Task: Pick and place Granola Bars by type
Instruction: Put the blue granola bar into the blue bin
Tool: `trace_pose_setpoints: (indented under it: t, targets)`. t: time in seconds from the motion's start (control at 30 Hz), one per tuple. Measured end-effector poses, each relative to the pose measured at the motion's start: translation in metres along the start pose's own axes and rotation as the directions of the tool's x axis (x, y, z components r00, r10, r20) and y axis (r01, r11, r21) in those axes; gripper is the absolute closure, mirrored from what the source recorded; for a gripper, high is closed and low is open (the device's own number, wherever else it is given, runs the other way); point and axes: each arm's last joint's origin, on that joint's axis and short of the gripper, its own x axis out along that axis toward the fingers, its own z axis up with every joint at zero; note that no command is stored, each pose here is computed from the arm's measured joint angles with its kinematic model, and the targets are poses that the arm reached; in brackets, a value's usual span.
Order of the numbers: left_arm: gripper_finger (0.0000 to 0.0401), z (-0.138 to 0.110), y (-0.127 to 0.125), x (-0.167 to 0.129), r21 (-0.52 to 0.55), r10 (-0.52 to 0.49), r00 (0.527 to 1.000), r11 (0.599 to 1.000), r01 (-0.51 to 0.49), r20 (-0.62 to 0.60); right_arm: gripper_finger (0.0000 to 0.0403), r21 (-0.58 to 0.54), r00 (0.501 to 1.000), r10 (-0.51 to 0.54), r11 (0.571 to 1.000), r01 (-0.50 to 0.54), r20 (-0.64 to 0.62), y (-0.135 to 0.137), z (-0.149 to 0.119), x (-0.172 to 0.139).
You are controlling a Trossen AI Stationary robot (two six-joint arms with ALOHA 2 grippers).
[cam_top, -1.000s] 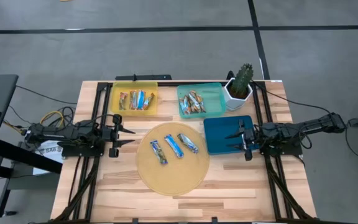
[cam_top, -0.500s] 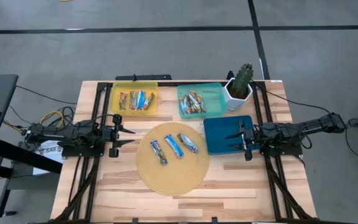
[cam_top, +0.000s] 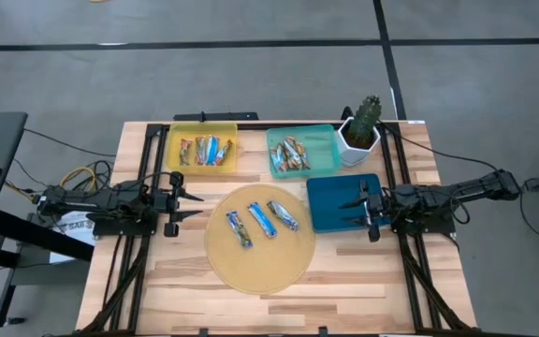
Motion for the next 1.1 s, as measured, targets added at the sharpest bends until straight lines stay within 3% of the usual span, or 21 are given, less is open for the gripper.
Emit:
trace_pose_setpoints:
  t: [0.1, 0.2, 0.3, 0.4, 0.67, 0.93, 1.1]
  targets:
    - [0.0261, 0.000, 0.000, 0.000, 0.000, 0.000, 1.000, 1.000, 0.000, 0.000, 0.0249, 0.051, 1.000, 0.001, 0.999, -0.002, 0.020, 0.000, 0.002, 0.000]
    - [0.0261, 0.000, 0.000, 0.000, 0.000, 0.000, 1.000, 1.000, 0.000, 0.000, 0.0249, 0.218, 0.999, 0.004, 0.976, -0.014, 0.045, 0.000, 0.004, 0.000]
    - [0.0261, 0.000, 0.000, 0.000, 0.000, 0.000, 1.000, 1.000, 0.000, 0.000, 0.0249, 0.431, 0.998, 0.003, 0.902, -0.032, 0.068, 0.000, 0.007, 0.000]
    - [0.0261, 0.000, 0.000, 0.000, 0.000, 0.000, 1.000, 1.000, 0.000, 0.000, 0.0249, 0.530, 0.997, -0.020, 0.848, -0.020, 0.070, -0.001, 0.009, -0.001]
    - [0.0261, 0.000, 0.000, 0.000, 0.000, 0.000, 1.000, 1.000, 0.000, 0.000, 0.0249, 0.508, 0.983, -0.175, 0.852, 0.125, 0.052, -0.005, 0.047, 0.006]
    - [0.0261, 0.000, 0.000, 0.000, 0.000, 0.000, 1.000, 1.000, 0.000, 0.000, 0.0249, 0.341, 0.975, -0.210, 0.913, 0.224, -0.077, -0.004, 0.085, 0.042]
    - [0.0261, 0.000, 0.000, 0.000, 0.000, 0.000, 1.000, 1.000, 0.000, 0.000, 0.0249, 0.190, 0.967, -0.197, 0.955, 0.226, -0.162, 0.000, 0.102, 0.077]
